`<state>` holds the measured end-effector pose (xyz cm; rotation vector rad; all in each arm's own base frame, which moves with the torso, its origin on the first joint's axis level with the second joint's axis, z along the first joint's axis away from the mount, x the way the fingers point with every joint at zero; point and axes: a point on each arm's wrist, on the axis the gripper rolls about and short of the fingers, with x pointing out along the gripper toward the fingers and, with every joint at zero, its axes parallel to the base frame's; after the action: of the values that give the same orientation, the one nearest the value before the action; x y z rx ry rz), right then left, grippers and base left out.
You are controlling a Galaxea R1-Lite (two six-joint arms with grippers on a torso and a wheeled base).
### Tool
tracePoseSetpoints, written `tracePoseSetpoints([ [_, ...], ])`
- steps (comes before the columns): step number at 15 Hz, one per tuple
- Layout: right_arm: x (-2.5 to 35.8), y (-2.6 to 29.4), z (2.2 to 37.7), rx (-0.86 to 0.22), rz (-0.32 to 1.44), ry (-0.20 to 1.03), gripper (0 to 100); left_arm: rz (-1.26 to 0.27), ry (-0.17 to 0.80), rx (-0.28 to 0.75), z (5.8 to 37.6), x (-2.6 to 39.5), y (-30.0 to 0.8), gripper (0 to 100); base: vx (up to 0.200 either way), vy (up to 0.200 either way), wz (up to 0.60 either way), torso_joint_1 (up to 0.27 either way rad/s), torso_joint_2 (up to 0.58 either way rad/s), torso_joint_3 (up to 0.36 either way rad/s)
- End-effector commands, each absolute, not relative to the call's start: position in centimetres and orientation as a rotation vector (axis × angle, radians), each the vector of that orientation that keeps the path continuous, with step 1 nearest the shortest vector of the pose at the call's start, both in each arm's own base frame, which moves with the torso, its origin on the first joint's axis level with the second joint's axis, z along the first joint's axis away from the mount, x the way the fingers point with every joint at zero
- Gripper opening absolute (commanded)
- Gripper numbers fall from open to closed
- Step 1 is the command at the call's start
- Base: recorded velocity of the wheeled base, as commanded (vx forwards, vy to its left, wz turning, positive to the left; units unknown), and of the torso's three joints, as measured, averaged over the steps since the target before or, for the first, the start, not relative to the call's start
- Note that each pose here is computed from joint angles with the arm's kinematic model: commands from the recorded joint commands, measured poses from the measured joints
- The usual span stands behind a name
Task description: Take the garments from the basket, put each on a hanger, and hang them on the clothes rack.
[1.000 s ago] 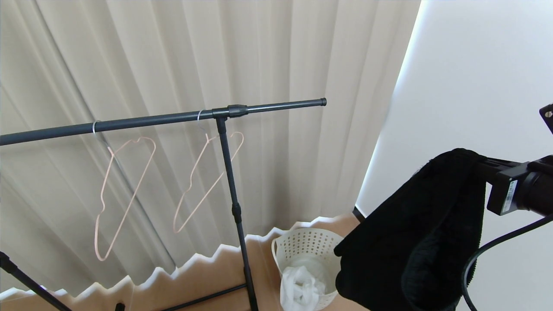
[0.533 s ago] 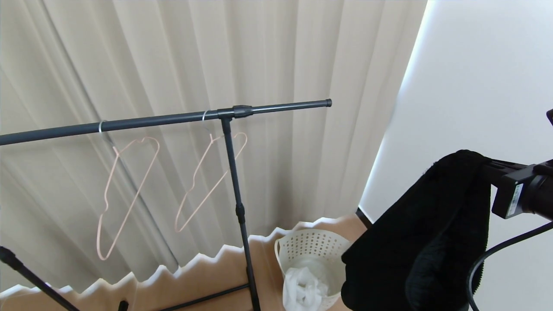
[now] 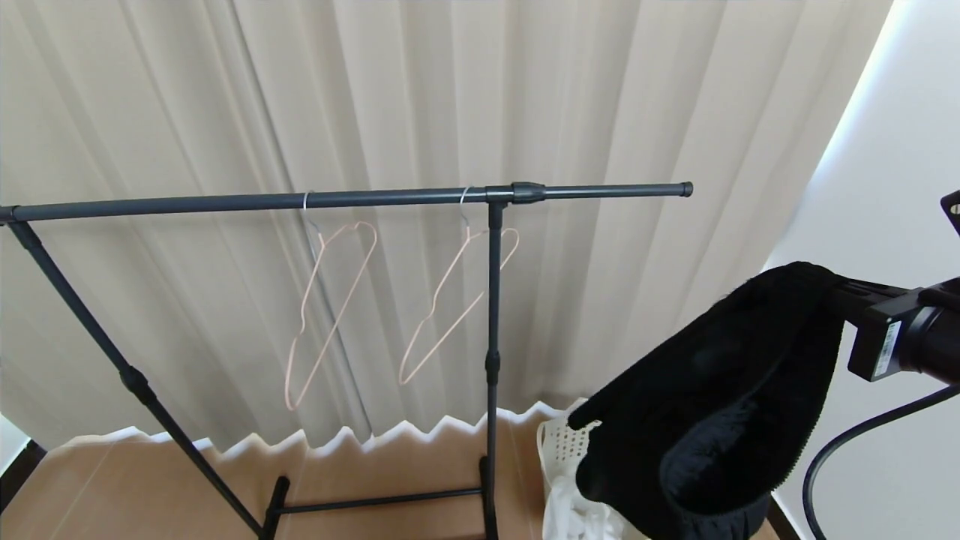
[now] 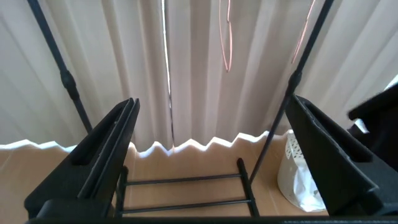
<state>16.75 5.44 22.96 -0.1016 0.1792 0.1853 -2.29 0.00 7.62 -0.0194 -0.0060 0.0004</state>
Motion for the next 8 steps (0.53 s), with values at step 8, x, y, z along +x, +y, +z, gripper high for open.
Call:
tracePoseSetpoints([
  [8, 16.77, 5.49, 22.89, -0.103, 0.187, 0.181, 0, -0.002, -0.006, -0.021, 7.64, -2.29, 0.0, 100, -0.2, 0.175, 0.0, 0.0, 0.0, 0.001],
])
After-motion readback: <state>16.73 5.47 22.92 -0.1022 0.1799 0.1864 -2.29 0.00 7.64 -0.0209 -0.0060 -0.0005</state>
